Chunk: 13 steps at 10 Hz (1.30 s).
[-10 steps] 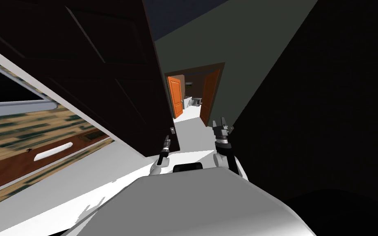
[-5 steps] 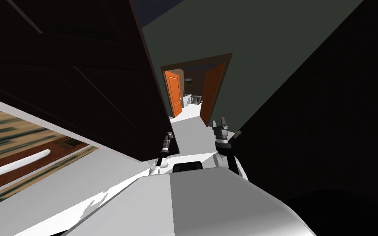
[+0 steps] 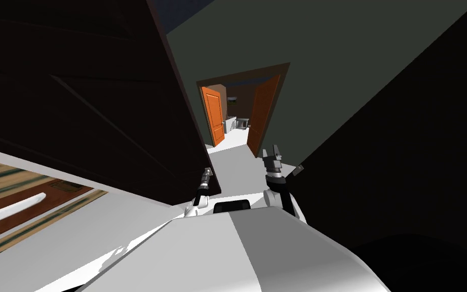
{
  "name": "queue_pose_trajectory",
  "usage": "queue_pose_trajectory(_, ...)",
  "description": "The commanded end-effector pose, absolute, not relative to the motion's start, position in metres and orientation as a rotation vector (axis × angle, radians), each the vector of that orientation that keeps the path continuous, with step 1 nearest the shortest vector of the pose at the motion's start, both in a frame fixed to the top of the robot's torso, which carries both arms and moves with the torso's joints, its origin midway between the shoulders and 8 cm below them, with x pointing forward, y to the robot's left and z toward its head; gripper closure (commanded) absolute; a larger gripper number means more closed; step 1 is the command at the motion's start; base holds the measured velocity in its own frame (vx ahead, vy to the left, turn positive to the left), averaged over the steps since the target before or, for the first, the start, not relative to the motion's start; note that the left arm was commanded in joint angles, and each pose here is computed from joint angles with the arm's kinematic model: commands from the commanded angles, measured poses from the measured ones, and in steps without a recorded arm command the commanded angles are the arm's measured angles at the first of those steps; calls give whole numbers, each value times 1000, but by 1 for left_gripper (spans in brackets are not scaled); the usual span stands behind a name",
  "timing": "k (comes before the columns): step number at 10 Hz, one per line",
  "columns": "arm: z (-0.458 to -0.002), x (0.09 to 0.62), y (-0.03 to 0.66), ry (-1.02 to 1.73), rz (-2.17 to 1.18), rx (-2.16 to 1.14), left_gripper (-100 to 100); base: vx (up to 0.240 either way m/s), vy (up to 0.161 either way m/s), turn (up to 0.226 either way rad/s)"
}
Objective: Push the door open
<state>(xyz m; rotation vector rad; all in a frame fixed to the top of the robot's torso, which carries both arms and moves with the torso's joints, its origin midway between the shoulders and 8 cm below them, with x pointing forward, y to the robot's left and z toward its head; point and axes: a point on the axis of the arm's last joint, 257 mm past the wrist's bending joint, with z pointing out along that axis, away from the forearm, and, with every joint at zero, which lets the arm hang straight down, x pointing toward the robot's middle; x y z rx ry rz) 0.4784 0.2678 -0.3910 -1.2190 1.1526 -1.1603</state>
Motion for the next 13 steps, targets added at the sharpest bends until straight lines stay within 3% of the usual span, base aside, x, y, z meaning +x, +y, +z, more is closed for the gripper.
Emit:
queue_pose_trajectory(1,-392,478,268,1154,-1159,-1221,100,-39,-6,-9)
queue_pose_trajectory(5,-392,478,268,1154,-1159,-1221,100,-11,-1,0)
queue_pose_trajectory(13,-392,477,310,1094,-1083,-1266,100,144,-53,47)
